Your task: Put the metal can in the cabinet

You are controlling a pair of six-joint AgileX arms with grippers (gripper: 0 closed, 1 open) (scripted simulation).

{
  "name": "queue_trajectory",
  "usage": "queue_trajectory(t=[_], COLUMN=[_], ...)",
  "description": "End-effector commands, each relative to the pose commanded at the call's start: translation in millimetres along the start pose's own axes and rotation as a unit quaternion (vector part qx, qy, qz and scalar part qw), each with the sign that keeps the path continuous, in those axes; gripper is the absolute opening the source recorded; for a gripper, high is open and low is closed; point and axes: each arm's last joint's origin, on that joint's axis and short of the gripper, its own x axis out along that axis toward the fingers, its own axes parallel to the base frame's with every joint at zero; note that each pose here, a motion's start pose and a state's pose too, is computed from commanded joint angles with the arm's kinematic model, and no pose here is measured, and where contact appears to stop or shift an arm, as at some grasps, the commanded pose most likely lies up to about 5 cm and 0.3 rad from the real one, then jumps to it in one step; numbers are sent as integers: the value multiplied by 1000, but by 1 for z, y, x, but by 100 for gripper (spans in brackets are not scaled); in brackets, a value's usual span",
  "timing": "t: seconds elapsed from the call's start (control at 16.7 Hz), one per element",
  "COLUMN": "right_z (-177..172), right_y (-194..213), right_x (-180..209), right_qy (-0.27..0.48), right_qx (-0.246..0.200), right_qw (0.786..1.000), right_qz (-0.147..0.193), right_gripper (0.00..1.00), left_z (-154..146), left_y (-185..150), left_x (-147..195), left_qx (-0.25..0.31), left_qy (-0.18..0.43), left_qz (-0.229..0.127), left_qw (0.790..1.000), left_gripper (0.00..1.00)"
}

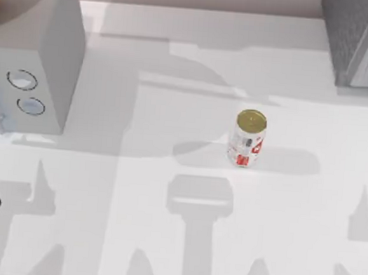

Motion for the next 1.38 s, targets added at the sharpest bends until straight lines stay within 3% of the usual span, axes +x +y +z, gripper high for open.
queue_trajectory(t=[0.54,0.96,1.14,1.38], right_z=[31,63,53,10], right_y=[9,52,88,147], right_x=[14,76,110,142], right_qy=[-28,-43,-38,-28], right_qx=[-1,6,9,9], right_qw=[1000,999,999,1000], right_qz=[4,2,1,-2], right_gripper=[100,100,100,100], left_z=[0,0,0,0], left_y=[0,0,0,0], left_x=[0,0,0,0], left_qx=[0,0,0,0], left_qy=[0,0,0,0], left_qz=[0,0,0,0], left_qw=[1000,1000,1000,1000], left_gripper=[100,100,100,100])
